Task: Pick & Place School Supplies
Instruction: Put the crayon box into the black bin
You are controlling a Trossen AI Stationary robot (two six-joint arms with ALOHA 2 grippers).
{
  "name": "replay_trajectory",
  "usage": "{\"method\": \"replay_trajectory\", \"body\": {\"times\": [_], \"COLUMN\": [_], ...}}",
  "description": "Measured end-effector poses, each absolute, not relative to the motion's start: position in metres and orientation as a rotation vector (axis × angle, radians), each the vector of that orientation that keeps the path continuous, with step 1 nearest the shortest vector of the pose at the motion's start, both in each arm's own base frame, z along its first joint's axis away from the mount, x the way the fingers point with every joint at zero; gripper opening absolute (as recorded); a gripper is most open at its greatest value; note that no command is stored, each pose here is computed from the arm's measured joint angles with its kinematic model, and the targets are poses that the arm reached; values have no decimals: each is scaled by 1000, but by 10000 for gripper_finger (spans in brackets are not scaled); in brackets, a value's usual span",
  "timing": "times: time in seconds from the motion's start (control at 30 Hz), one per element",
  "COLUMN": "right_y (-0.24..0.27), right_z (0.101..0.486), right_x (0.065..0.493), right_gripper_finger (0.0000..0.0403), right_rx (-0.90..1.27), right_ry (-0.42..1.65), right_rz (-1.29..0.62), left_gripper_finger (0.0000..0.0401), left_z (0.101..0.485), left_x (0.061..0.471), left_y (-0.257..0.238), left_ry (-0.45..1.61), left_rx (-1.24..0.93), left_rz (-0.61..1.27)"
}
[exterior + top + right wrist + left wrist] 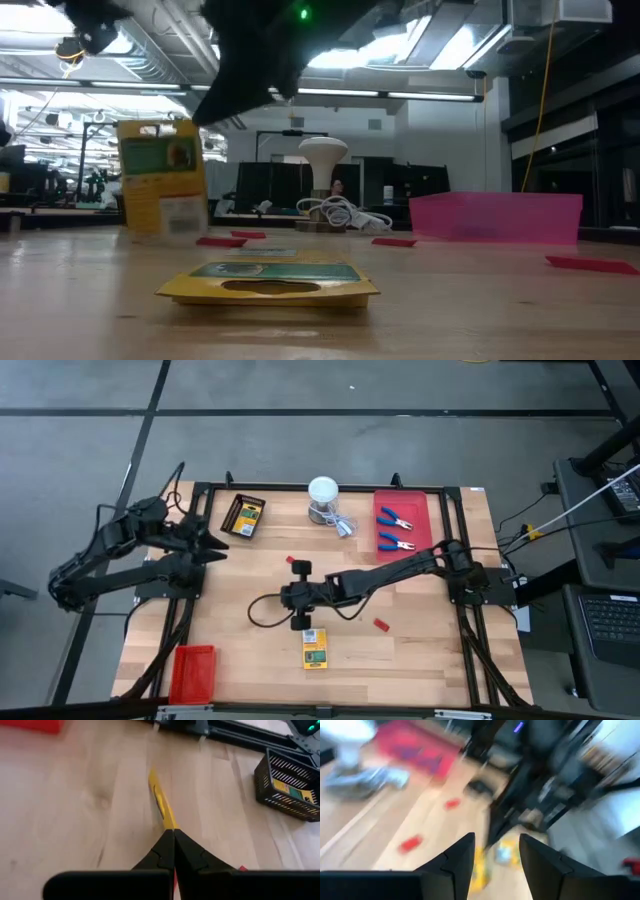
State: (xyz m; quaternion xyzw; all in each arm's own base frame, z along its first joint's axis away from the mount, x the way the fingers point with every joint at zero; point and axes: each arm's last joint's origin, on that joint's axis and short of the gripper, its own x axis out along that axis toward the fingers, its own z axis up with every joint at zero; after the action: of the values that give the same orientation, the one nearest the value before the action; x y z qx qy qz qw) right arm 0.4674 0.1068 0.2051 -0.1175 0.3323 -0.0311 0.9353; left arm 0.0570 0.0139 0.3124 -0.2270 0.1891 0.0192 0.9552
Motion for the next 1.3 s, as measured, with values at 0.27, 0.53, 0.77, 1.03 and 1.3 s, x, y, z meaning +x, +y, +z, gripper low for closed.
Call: {"method": "replay_trajectory", "body": {"times": [0.27,0.53,0.77,1.03,1.3], "right_y": [104,99,109,129,153], "right_z": [236,257,251,244,232], "right_x": [459,454,448,437,417], "right_gripper_finger": [0,0,0,34,57], "right_rx": [-191,-154,-53,327,663], "right_ry": [609,562,618,699,834], "right_rz": [-120,-150,-134,-181,-336], "left_gripper_finger": [200,218,220,221,221], "left_z": [305,304,283,241,192], "left_x": [50,50,53,96,127], "left_y": [9,6,3,-1,-3], "left_ry": [543,572,711,623,662], "left_rx": [-443,-458,-639,-939,-1171], "left_rz": [38,-6,-52,-329,-189]}}
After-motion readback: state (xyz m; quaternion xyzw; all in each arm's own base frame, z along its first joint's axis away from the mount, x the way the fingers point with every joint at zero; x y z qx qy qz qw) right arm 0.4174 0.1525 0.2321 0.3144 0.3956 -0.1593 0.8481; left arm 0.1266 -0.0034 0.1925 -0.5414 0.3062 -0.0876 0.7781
